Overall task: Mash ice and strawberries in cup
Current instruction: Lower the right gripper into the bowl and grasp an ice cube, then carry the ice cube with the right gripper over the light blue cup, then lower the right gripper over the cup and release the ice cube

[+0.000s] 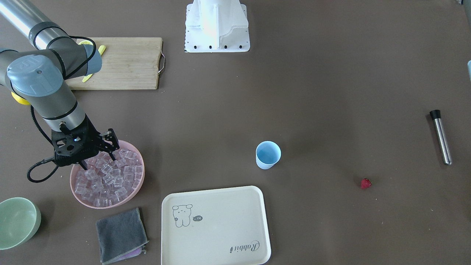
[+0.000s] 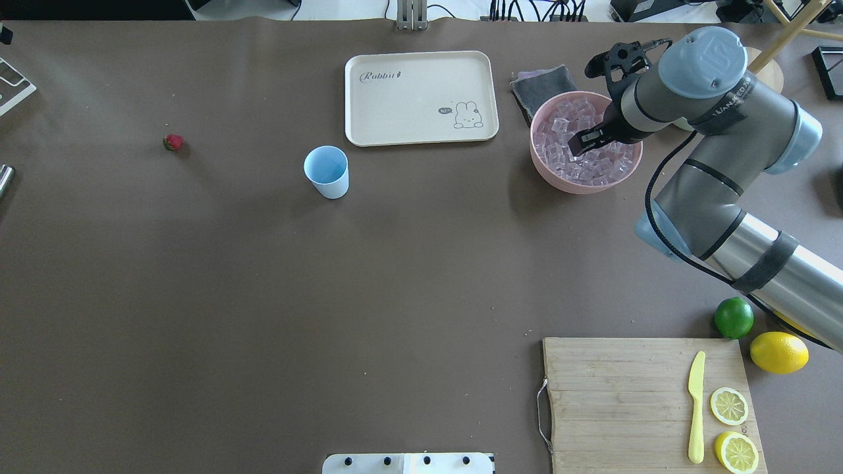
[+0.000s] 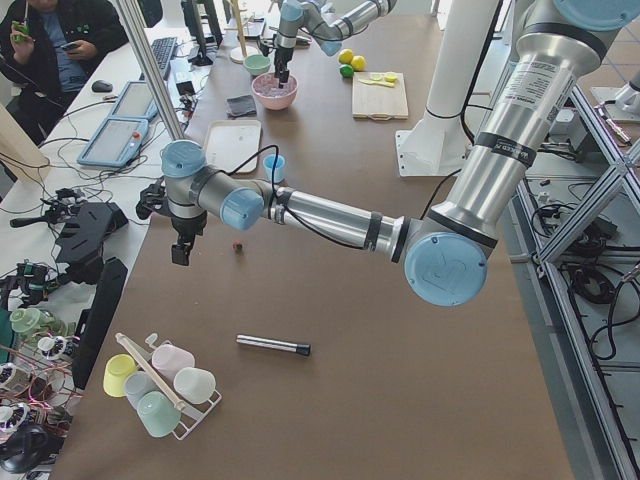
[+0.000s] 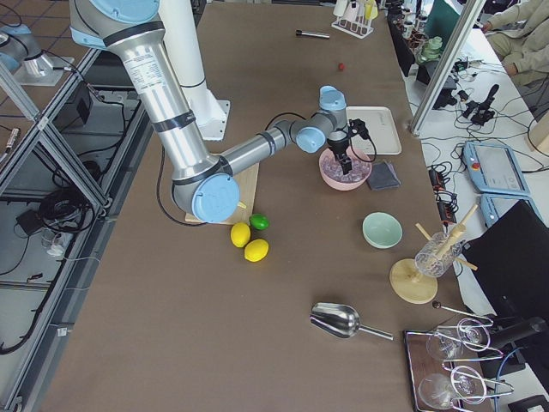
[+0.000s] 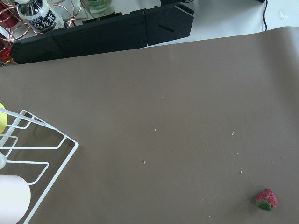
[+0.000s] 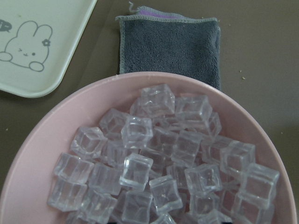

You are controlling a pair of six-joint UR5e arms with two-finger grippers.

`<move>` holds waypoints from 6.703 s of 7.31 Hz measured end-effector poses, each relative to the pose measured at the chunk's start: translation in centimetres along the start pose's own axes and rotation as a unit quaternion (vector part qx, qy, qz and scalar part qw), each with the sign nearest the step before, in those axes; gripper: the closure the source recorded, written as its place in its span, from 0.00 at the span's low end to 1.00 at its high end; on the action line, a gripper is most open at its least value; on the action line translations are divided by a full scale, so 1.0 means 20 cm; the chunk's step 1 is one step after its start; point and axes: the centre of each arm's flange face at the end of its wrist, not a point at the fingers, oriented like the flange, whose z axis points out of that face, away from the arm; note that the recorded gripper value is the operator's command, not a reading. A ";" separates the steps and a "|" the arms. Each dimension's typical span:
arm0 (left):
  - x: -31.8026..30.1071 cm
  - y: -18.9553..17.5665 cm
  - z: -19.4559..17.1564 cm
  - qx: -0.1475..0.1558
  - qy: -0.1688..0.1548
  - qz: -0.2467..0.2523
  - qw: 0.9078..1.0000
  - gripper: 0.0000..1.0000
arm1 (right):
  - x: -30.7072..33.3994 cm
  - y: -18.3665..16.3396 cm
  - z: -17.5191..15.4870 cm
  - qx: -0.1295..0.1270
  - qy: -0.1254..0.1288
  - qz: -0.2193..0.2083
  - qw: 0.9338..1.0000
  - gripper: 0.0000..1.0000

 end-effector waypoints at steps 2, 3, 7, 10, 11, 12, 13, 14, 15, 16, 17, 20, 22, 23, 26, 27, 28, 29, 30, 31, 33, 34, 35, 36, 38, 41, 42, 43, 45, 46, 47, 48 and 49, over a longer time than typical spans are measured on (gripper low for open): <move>0.03 -0.01 0.01 -0.002 0.001 0.003 1.000 0.02 | -0.01 0.01 0.05 -0.007 0.003 0.001 1.000 0.21; 0.03 -0.01 0.01 -0.001 0.001 0.004 1.000 0.02 | -0.02 0.02 0.06 -0.009 0.003 0.000 1.000 0.21; 0.02 0.00 0.02 -0.003 0.000 0.003 1.000 0.02 | -0.06 0.04 0.08 -0.012 0.000 -0.001 1.000 0.21; 0.01 0.01 0.03 -0.005 0.000 0.001 1.000 0.02 | -0.09 0.07 0.12 -0.013 0.009 -0.007 1.000 0.87; 0.00 0.01 0.04 -0.006 -0.001 0.000 1.000 0.02 | -0.09 0.08 0.12 -0.013 0.010 -0.007 1.000 1.00; 0.00 0.02 0.04 -0.007 -0.001 -0.001 1.000 0.02 | -0.10 0.08 0.12 -0.012 0.010 -0.007 1.000 1.00; -0.01 0.02 0.05 -0.008 -0.001 -0.002 1.000 0.02 | -0.09 0.07 0.11 -0.010 0.010 -0.006 1.000 1.00; -0.01 0.02 0.05 -0.009 -0.002 -0.003 1.000 0.02 | -0.08 0.06 0.09 -0.007 0.011 -0.004 1.000 1.00; -0.01 0.02 0.06 -0.010 -0.002 -0.003 1.000 0.02 | -0.06 0.05 0.08 -0.005 0.012 -0.002 1.000 1.00; -0.01 0.02 0.06 -0.011 -0.002 -0.003 1.000 0.02 | -0.05 0.05 0.08 -0.004 0.014 0.000 1.000 1.00; -0.02 0.02 0.06 -0.011 -0.002 -0.004 1.000 0.02 | -0.04 0.05 0.07 -0.003 0.015 0.001 1.000 1.00; -0.02 0.01 0.07 -0.005 -0.020 -0.001 1.000 0.02 | -0.02 0.03 0.03 0.002 0.015 0.005 1.000 1.00; -0.01 0.01 0.08 -0.005 -0.022 0.001 1.000 0.02 | 0.00 0.00 -0.07 0.017 0.009 0.010 1.000 1.00; 0.00 0.00 0.07 -0.003 -0.022 0.003 1.000 0.02 | -0.01 -0.02 -0.13 0.026 0.004 0.013 1.000 1.00; 0.06 -0.02 0.04 0.003 -0.019 0.012 1.000 0.02 | -0.10 -0.15 -0.35 0.071 -0.017 0.023 0.997 1.00; 0.08 -0.02 0.03 0.006 -0.017 0.016 1.000 0.02 | -0.17 -0.22 -0.43 0.088 -0.028 0.022 0.995 1.00; 0.12 -0.03 -0.01 0.013 -0.015 0.022 1.000 0.02 | -0.26 -0.30 -0.52 0.105 -0.041 0.018 0.993 1.00; 0.17 -0.03 -0.05 0.022 -0.011 0.030 0.999 0.02 | -0.36 -0.37 -0.60 0.120 -0.053 0.012 0.991 1.00; 0.22 -0.03 -0.08 0.028 -0.006 0.039 0.999 0.02 | -0.47 -0.42 -0.67 0.132 -0.066 0.003 0.989 1.00; 0.27 -0.03 -0.09 0.031 -0.002 0.048 0.998 0.02 | -0.59 -0.47 -0.72 0.142 -0.078 -0.006 0.987 1.00; 0.34 -0.02 -0.07 0.030 0.004 0.058 0.998 0.02 | -0.84 -0.53 -0.77 0.158 -0.092 -0.025 0.983 1.00; 0.35 -0.02 -0.07 0.030 0.005 0.061 0.998 0.02 | -0.98 -0.55 -0.75 0.163 -0.094 -0.033 0.982 1.00; 0.36 -0.02 -0.07 0.032 0.006 0.063 0.997 0.02 | -1.12 -0.57 -0.70 0.171 -0.096 -0.040 0.980 1.00; 0.36 -0.02 -0.07 0.033 0.007 0.065 0.997 0.02 | -1.23 -0.59 -0.65 0.180 -0.100 -0.041 0.978 1.00; 0.36 -0.02 -0.07 0.034 0.007 0.067 0.997 0.02 | -1.42 -0.58 -0.57 0.186 -0.107 -0.040 0.976 1.00; 0.35 -0.02 -0.05 0.031 0.005 0.067 0.997 0.02 | -1.72 -0.53 -0.47 0.180 -0.109 -0.052 0.976 1.00; 0.34 -0.01 -0.04 0.029 0.004 0.067 0.997 0.02 | -1.77 -0.50 -0.42 0.182 -0.111 -0.056 0.975 1.00; 0.33 -0.01 -0.03 0.028 0.003 0.066 0.997 0.02 | -1.82 -0.47 -0.36 0.184 -0.114 -0.060 0.974 1.00; 0.33 -0.01 -0.03 0.028 0.003 0.064 0.998 0.02 | -1.90 -0.40 -0.27 0.186 -0.114 -0.066 0.974 1.00; 0.33 0.00 -0.03 0.028 0.003 0.063 0.998 0.02 | -1.93 -0.37 -0.25 0.186 -0.115 -0.068 0.974 1.00; 0.33 0.00 -0.03 0.028 0.003 0.063 0.998 0.02 | -1.95 -0.36 -0.24 0.185 -0.115 -0.069 0.974 1.00; 0.33 0.00 -0.03 0.028 0.003 0.063 0.998 0.02 | -1.96 -0.35 -0.23 0.184 -0.114 -0.070 0.974 1.00; 0.33 0.01 -0.03 0.029 0.003 0.063 0.998 0.02 | -2.00 -0.35 -0.22 0.183 -0.111 -0.071 0.974 1.00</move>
